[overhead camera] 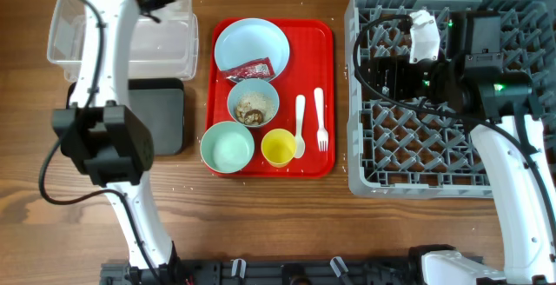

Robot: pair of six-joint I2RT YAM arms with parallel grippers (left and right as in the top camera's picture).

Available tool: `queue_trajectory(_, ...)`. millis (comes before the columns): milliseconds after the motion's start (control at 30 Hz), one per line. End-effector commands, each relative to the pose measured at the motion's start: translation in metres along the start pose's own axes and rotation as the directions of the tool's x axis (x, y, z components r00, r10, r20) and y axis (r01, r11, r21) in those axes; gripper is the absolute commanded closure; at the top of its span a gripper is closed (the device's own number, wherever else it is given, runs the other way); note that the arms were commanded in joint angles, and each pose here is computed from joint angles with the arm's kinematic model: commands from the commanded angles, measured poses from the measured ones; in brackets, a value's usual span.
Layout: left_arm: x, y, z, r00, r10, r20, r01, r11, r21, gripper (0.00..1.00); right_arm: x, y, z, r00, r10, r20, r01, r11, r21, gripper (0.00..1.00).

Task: Sort waste into correct bins and load items into the dishwasher rack
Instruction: 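Carry the tissue left into the clear plastic bin and release, then reach the left gripper to the red ketchup packet and grasp it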

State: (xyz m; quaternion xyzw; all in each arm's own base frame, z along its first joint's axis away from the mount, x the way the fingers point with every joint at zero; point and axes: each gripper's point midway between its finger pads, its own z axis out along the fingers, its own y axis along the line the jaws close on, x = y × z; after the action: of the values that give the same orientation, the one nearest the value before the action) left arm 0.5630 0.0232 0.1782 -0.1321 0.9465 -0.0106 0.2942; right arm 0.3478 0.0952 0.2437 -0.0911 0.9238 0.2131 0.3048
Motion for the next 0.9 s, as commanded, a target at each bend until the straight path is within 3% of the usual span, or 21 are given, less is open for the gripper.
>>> queue_trajectory(0, 0.013, 0.026, 0.036, 0.998, -0.038, -0.056, 0.035, 0.999, -0.041, 0.68, -0.008, 0.001, -0.003, 1.0, -0.004, 0.023, 0.004, 1.0, 0.007, 0.0)
queue_trajectory(33, 0.016, 0.03, 0.042, 0.997, -0.044, -0.069, 0.041, 0.998, -0.045, 0.55, -0.008, 0.001, -0.003, 1.0, -0.004, 0.024, 0.004, 1.0, 0.008, 0.0)
queue_trajectory(100, 0.021, 0.032, 0.05, 0.995, -0.046, -0.086, 0.041, 0.998, -0.05, 0.12, -0.009, 0.001, -0.003, 1.0, -0.006, 0.026, 0.005, 1.0, 0.008, 0.0)
queue_trajectory(133, 0.021, 0.032, 0.052, 0.995, -0.045, -0.086, 0.041, 0.998, -0.051, 0.0, -0.009, 0.001, -0.003, 1.0, -0.007, 0.026, 0.006, 1.0, 0.008, 0.01)
queue_trajectory(400, 0.013, 0.005, 0.015, 0.997, -0.031, -0.074, 0.036, 0.998, 0.06, 0.0, -0.009, 0.001, -0.003, 1.0, -0.006, 0.026, 0.006, 1.0, 0.007, 0.0)
queue_trajectory(600, 0.057, -0.038, -0.033, 0.972, 0.032, -0.231, 0.009, 0.985, 0.172, 0.06, -0.009, 0.001, -0.003, 1.0, -0.005, 0.025, 0.005, 1.0, 0.007, 0.0)
queue_trajectory(733, 0.097, -0.062, -0.033, 0.927, 0.161, -0.338, -0.097, 0.975, 0.199, 0.06, -0.009, 0.001, -0.003, 1.0, -0.007, 0.028, 0.007, 1.0, 0.008, 0.0)
queue_trajectory(867, 0.126, -0.093, -0.021, 0.865, 0.376, -0.333, -0.287, 0.914, 0.286, 0.04, -0.01, 0.001, -0.003, 0.999, -0.008, 0.031, 0.008, 1.0, 0.007, 0.0)
